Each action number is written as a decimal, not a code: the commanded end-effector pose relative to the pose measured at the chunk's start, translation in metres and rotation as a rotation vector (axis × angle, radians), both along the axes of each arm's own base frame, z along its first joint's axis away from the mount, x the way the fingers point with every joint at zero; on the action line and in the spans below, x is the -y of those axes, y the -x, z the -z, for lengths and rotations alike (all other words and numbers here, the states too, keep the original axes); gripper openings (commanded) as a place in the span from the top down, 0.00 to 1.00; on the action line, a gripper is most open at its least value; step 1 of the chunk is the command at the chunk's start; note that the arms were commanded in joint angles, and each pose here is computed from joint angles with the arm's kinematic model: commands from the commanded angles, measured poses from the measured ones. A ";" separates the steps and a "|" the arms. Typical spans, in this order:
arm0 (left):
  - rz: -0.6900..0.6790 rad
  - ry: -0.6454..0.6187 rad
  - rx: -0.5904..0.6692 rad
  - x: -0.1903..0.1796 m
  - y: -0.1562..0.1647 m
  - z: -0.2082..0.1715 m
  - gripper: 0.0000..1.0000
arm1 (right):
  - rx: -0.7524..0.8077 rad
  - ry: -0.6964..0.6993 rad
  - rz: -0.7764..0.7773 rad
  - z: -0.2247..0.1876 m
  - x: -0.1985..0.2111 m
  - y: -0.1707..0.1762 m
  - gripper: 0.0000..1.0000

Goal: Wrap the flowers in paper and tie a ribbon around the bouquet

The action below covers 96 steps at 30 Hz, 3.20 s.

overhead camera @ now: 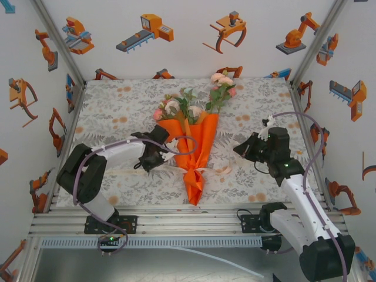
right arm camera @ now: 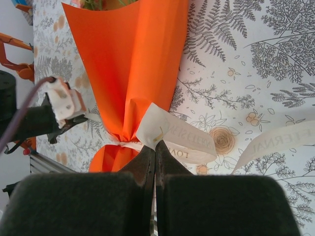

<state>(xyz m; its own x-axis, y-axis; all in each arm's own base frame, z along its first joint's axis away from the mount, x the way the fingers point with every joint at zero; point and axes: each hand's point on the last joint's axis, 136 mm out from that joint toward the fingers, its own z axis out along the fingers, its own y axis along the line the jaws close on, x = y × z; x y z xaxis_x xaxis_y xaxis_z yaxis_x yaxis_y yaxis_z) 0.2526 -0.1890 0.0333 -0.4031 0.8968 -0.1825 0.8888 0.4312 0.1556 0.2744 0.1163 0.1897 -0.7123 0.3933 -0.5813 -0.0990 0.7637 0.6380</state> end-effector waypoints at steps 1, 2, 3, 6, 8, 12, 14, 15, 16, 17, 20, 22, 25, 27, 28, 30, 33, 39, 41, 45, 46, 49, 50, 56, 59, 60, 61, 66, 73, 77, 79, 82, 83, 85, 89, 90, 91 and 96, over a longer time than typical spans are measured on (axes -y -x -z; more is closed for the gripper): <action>-0.079 0.379 0.166 0.045 -0.019 -0.081 1.00 | 0.032 -0.002 -0.027 -0.014 -0.004 0.001 1.00; -0.095 0.495 0.208 0.054 -0.018 -0.107 1.00 | 0.036 -0.015 -0.046 -0.017 -0.008 0.002 1.00; -0.105 0.592 0.239 0.061 -0.017 -0.128 1.00 | 0.044 -0.029 -0.068 -0.021 -0.013 0.002 1.00; -0.126 0.876 0.298 0.075 -0.006 -0.188 1.00 | 0.083 -0.059 -0.152 -0.034 -0.033 0.005 1.00; -0.132 1.011 0.329 0.077 0.002 -0.216 1.00 | 0.105 -0.060 -0.196 -0.044 -0.046 0.005 1.00; -0.145 1.069 0.360 0.072 0.005 -0.226 1.00 | 0.136 -0.065 -0.210 -0.057 -0.061 -0.003 1.00; -0.162 1.048 0.364 0.069 0.004 -0.220 1.00 | 0.124 -0.079 -0.186 -0.059 -0.064 -0.011 1.00; -0.169 1.045 0.362 0.068 0.004 -0.218 1.00 | 0.121 -0.086 -0.186 -0.061 -0.067 -0.012 1.00; -0.179 1.044 0.359 0.067 0.004 -0.215 1.00 | 0.119 -0.091 -0.193 -0.064 -0.071 -0.014 1.00; -0.192 1.048 0.358 0.067 0.003 -0.214 1.00 | 0.122 -0.092 -0.204 -0.067 -0.076 -0.015 1.00; -0.221 1.090 0.361 0.066 0.002 -0.216 1.00 | 0.150 -0.073 -0.264 -0.077 -0.101 -0.013 1.00; -0.217 1.123 0.361 0.067 0.004 -0.220 1.00 | 0.177 -0.057 -0.305 -0.084 -0.120 -0.013 1.00; -0.216 1.141 0.358 0.066 0.007 -0.218 1.00 | 0.204 -0.048 -0.343 -0.090 -0.150 -0.021 1.00; -0.212 1.157 0.349 0.066 0.011 -0.219 1.00 | 0.191 -0.029 -0.349 -0.081 -0.169 -0.034 1.00; -0.206 1.165 0.338 0.066 0.013 -0.219 1.00 | 0.178 -0.020 -0.355 -0.077 -0.180 -0.041 1.00; -0.199 1.176 0.320 0.067 0.018 -0.219 1.00 | 0.144 -0.010 -0.394 -0.067 -0.207 -0.050 1.00; -0.183 1.164 0.326 0.063 0.023 -0.221 1.00 | 0.073 -0.033 -0.465 -0.056 -0.254 -0.052 1.00; -0.134 1.188 0.367 0.059 0.032 -0.236 1.00 | 0.000 -0.047 -0.582 -0.057 -0.315 -0.040 0.76; -0.140 1.177 0.370 0.058 0.031 -0.234 1.00 | 0.017 -0.016 -0.551 -0.062 -0.303 -0.044 0.63; -0.149 1.163 0.359 0.061 0.027 -0.228 1.00 | 0.078 0.012 -0.501 -0.083 -0.265 -0.046 0.52; -0.152 1.164 0.360 0.062 0.025 -0.228 1.00 | 0.084 0.027 -0.484 -0.084 -0.255 -0.046 0.52; -0.163 1.161 0.360 0.064 0.020 -0.226 1.00 | 0.119 0.076 -0.453 -0.082 -0.222 -0.042 0.52; -0.167 1.157 0.360 0.065 0.018 -0.225 1.00 | 0.158 0.089 -0.485 -0.082 -0.217 -0.034 0.52; -0.151 1.159 0.347 0.072 0.015 -0.228 1.00 | 0.459 0.046 -0.763 -0.078 -0.230 0.020 0.37; -0.160 1.159 0.353 0.072 0.011 -0.229 1.00 | 0.567 0.029 -0.811 -0.073 -0.244 0.027 0.33; -0.167 1.156 0.354 0.072 0.010 -0.229 1.00 | 0.585 0.025 -0.833 -0.069 -0.249 0.027 0.34; -0.175 1.155 0.356 0.071 0.009 -0.229 1.00 | 0.605 0.024 -0.856 -0.066 -0.254 0.028 0.35; -0.179 1.137 0.336 0.072 0.009 -0.224 1.00 | 0.671 -0.010 -0.877 -0.063 -0.268 0.026 0.49; -0.290 1.033 0.338 0.062 -0.005 -0.215 0.84 | 0.659 0.026 -0.870 -0.055 -0.262 0.027 0.92; -0.601 0.962 0.407 0.018 -0.034 -0.213 0.53 | 0.627 0.072 -0.839 -0.043 -0.251 0.026 1.00; -0.768 0.902 0.382 -0.009 -0.045 -0.198 0.46 | 0.615 0.080 -0.834 -0.039 -0.248 0.027 1.00; -1.004 0.724 0.317 -0.053 -0.053 -0.155 0.47 | 0.602 0.080 -0.827 -0.036 -0.246 0.028 1.00; -1.047 0.668 0.255 -0.062 -0.053 -0.138 0.47 | 0.599 0.081 -0.823 -0.036 -0.245 0.027 1.00; -1.107 0.609 0.107 -0.067 -0.052 -0.108 0.48 | 0.596 0.079 -0.821 -0.037 -0.244 0.028 1.00; -1.114 0.592 -0.111 -0.044 -0.056 -0.071 0.53 | 0.600 0.083 -0.818 -0.042 -0.243 0.029 1.00; -1.114 0.592 -0.131 -0.041 -0.057 -0.065 0.53 | 0.602 0.083 -0.818 -0.043 -0.243 0.029 1.00; -1.114 0.591 -0.147 -0.038 -0.060 -0.059 0.53 | 0.601 0.085 -0.815 -0.043 -0.242 0.028 1.00; -1.114 0.531 -0.199 -0.031 -0.061 -0.034 0.52 | 0.588 0.090 -0.809 -0.041 -0.242 0.027 1.00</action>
<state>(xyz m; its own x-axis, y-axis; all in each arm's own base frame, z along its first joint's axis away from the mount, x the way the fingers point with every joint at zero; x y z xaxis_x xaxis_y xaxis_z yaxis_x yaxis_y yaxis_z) 0.3123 -0.1465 0.0613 -0.9504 -0.1144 -0.2892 -0.0145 0.9452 -0.3262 0.2448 0.3607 0.2210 -0.3590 -0.1608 -0.9194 -0.8893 0.3578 0.2847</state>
